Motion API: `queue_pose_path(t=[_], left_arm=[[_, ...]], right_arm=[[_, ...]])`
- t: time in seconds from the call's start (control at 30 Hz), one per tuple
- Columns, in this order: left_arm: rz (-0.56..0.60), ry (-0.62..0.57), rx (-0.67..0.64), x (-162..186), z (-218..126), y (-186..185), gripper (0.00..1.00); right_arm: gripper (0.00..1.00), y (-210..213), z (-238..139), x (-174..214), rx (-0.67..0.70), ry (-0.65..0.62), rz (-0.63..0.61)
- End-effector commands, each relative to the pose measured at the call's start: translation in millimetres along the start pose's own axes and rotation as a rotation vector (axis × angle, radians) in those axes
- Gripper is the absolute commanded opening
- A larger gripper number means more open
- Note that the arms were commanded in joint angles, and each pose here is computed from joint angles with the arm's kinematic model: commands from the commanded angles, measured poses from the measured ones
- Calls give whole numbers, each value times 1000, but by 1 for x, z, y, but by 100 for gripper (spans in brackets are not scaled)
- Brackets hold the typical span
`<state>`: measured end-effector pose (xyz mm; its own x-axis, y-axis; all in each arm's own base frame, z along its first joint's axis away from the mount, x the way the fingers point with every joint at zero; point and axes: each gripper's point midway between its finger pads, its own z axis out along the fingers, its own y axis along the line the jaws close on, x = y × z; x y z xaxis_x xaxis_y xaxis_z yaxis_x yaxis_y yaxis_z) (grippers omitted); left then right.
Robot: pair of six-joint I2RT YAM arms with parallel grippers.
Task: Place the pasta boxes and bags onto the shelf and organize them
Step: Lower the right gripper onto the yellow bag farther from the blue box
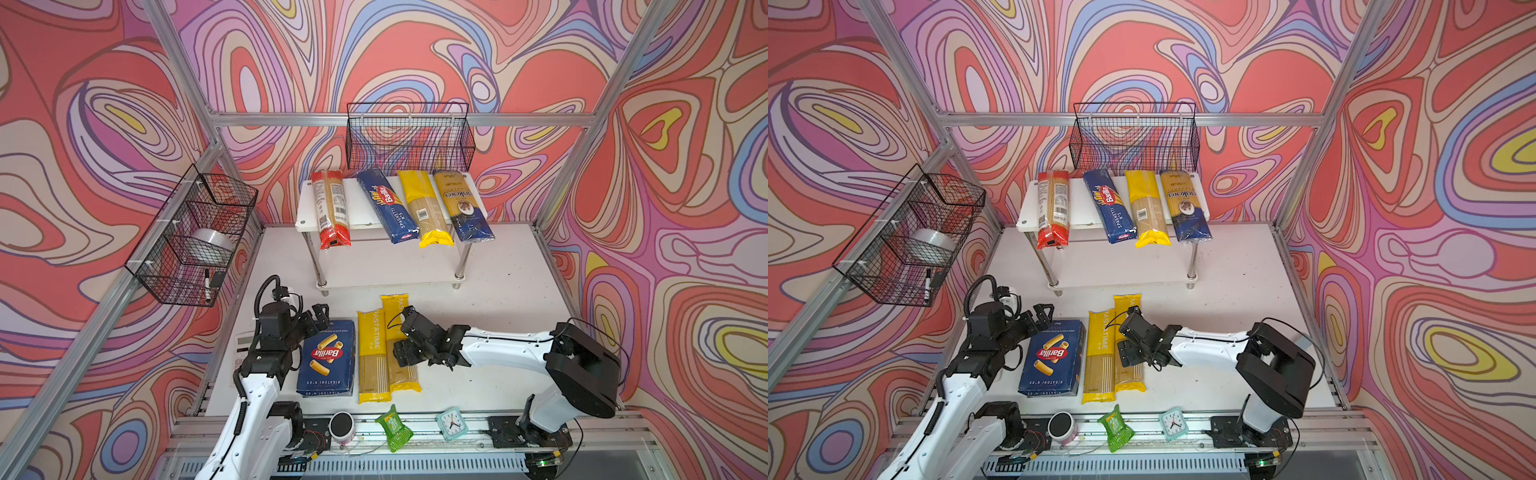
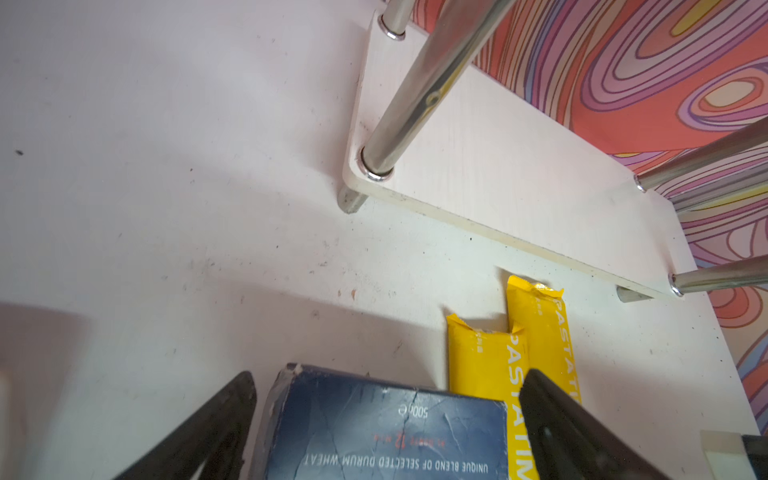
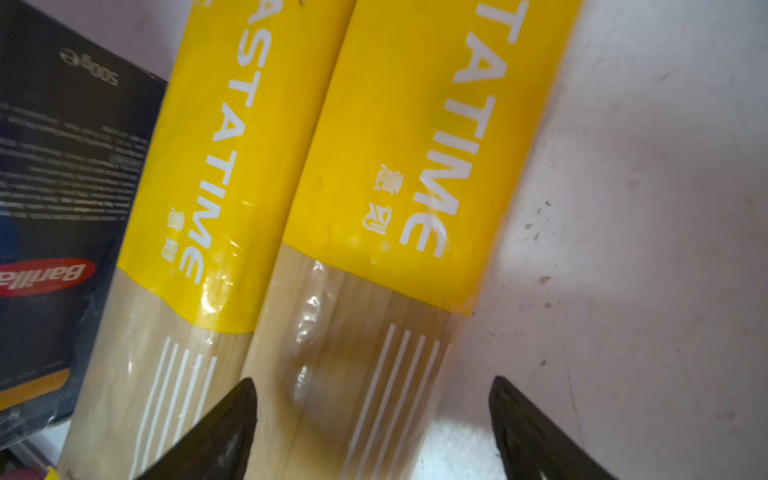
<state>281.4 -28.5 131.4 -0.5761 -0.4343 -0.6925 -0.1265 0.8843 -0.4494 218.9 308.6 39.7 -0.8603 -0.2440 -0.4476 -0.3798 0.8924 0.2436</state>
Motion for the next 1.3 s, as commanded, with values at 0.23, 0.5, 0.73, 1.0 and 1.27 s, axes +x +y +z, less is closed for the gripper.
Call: queue_pose_path(t=[0.23, 0.5, 0.73, 1.0, 1.27], left_arm=[[184, 38, 177, 8, 18, -26, 100], [196, 34, 199, 8, 17, -29, 100], [194, 33, 195, 8, 17, -28, 100], [201, 38, 214, 9, 17, -31, 100], [218, 25, 249, 10, 12, -37, 100]], right_arm=[[92, 4, 13, -6, 31, 28, 13], [94, -5, 22, -3, 104, 56, 35], [95, -31, 16, 9, 209, 67, 34], [96, -44, 1, 9, 181, 79, 26], [97, -47, -40, -18, 157, -1, -98]])
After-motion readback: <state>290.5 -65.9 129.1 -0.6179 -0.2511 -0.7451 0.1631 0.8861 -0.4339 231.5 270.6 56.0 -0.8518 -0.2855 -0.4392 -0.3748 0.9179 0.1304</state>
